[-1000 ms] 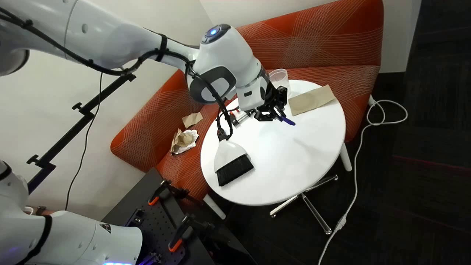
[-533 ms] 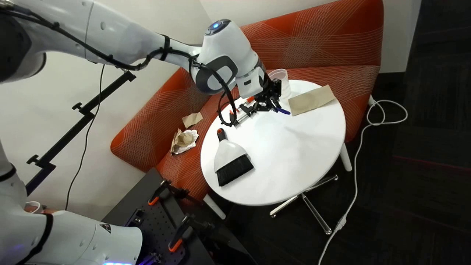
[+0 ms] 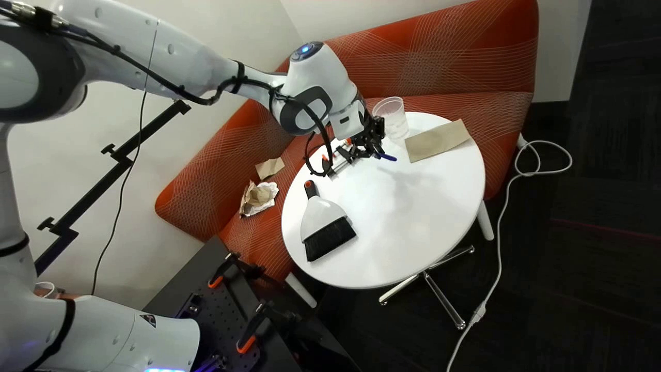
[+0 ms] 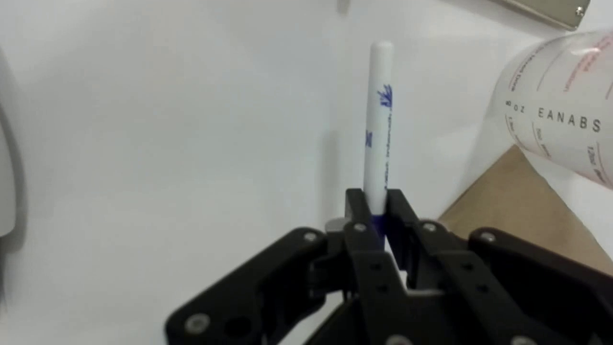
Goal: Move the pen slightly to the left
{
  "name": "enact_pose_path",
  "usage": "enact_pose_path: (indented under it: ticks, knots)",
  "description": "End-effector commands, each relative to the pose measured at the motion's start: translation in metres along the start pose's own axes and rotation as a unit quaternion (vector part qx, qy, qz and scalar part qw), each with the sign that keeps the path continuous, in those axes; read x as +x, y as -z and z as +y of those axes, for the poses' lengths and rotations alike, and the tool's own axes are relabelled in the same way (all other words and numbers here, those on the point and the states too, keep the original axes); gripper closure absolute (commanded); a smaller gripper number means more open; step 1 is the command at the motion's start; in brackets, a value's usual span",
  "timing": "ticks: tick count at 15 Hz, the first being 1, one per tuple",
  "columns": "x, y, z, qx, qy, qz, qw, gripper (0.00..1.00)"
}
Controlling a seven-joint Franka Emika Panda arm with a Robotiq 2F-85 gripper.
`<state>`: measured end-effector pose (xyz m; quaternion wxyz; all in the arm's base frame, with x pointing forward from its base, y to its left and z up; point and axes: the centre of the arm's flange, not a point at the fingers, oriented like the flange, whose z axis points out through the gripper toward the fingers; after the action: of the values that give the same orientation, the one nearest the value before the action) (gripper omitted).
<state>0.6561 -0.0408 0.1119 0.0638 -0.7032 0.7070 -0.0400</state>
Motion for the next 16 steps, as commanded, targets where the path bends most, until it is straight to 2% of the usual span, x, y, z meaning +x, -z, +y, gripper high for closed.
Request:
enact_pose_path:
  ticks: [1, 2, 4, 11, 16]
  knots:
    - [-0.0110, -0.0060, -0.0091, -0.014, 0.006, -0.001, 0.9999, 0.96]
    - [-0.0125, -0.0076, -0.0087, -0.015, 0.008, 0.002, 0.9998, 0.61]
    - [-0.0136, -0.0088, -0.0078, -0.018, 0.014, 0.002, 0.9997, 0.55]
    - [-0.0148, -0.0050, -0.0082, -0.017, 0.023, 0.006, 0.9996, 0.01]
    - [-0.0112, -0.0094, -0.0010, -0.008, 0.023, 0.004, 0.9997, 0.00]
